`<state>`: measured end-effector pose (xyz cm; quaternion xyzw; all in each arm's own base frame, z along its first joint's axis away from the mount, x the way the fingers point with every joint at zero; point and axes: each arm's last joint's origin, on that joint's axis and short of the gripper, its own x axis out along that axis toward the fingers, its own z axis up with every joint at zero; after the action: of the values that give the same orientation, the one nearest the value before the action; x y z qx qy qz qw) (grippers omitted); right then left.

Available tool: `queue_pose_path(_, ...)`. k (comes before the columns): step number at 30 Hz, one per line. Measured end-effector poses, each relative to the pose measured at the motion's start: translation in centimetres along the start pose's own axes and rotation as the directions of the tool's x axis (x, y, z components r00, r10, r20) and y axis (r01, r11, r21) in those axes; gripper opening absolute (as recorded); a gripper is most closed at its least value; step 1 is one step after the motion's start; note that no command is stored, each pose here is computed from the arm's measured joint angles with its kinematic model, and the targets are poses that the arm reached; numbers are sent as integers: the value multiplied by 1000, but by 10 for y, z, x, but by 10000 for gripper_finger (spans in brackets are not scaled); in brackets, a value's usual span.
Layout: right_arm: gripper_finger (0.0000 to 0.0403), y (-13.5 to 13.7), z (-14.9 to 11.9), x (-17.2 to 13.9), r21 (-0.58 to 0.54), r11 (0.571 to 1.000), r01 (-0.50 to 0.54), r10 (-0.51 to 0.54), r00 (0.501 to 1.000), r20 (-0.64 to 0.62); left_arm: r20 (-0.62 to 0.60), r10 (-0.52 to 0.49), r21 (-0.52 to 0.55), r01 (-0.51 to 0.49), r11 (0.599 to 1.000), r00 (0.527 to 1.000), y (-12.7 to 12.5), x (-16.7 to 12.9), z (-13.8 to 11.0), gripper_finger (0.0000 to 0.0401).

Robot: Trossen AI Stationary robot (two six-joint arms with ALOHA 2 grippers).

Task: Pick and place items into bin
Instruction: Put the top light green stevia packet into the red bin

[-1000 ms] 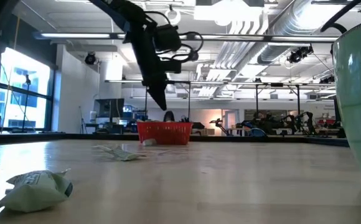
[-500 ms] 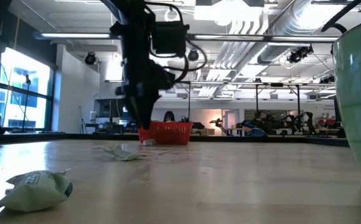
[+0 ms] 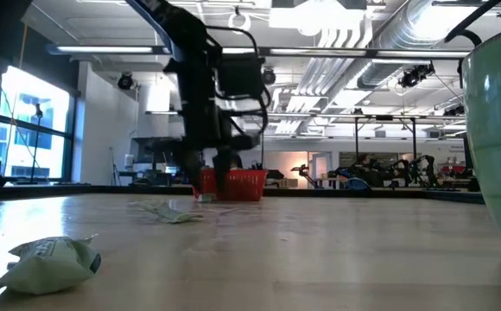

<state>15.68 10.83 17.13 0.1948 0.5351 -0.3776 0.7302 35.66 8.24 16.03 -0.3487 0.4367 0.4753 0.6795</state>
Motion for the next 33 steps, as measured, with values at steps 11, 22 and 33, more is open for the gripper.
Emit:
queue_pose_path(11, 270, 0, 0, 0, -9, 1000, -1, 1, 1000, 3, -61, 26, 179, -15, 984, 998, 0, 15, -4, 93)
queue_pose_path(22, 270, -2, 0, 0, -22, 999, 24, -24, 1000, 7, -52, -160, 594, 159, 788, 986, -12, -92, 21, 42)
queue_pose_path(33, 270, -3, -1, 0, 0, 1000, 25, -25, 1000, -12, 75, -163, 797, 39, 603, 984, 5, -48, 92, 177)
